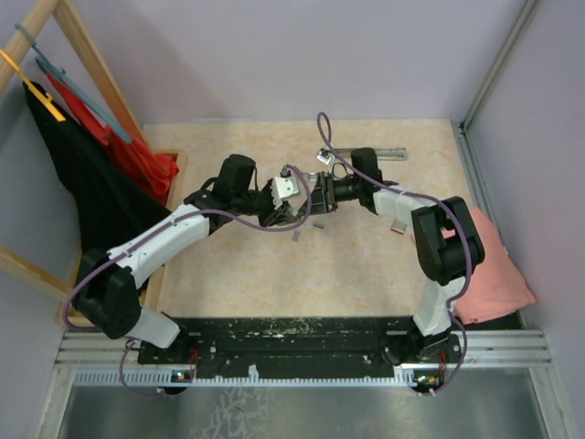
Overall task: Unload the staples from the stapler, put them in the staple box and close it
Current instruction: Unload the staple at the center of the board.
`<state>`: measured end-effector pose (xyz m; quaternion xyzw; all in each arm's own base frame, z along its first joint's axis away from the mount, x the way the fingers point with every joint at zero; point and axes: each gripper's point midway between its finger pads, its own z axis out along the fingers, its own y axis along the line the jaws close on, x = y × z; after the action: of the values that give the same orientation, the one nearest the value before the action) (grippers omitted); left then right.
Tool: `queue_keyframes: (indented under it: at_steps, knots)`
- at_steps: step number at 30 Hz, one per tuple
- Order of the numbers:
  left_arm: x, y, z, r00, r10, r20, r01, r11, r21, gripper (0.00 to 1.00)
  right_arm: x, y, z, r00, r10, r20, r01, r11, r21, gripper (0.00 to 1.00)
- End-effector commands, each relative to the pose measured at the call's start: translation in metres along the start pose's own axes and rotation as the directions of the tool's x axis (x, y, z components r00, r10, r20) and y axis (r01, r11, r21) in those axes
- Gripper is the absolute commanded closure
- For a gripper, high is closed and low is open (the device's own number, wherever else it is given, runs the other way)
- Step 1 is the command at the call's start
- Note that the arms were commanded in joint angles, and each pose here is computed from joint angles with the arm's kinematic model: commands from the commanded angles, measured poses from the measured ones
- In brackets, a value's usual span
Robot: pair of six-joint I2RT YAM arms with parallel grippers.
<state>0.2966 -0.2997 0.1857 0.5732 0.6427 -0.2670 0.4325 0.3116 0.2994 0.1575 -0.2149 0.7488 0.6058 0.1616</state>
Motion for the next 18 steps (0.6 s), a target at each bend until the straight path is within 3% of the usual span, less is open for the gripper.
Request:
queue_keyframes:
  at_steps: [1,18]
  knots:
    - [-0.0123,0.0025,-0.0007,0.998,0.025,0.052,-0.025,1.0,-0.012,1.0,-0.004,0.0172,0.0014,0.999,-0.034,0.002,0.034,0.997,-0.072,0.68]
    - [-0.0145,0.006,-0.0031,0.998,0.023,0.063,-0.02,0.999,-0.042,1.0,0.0006,0.0131,0.0034,1.0,-0.005,0.005,0.005,0.997,-0.078,0.7]
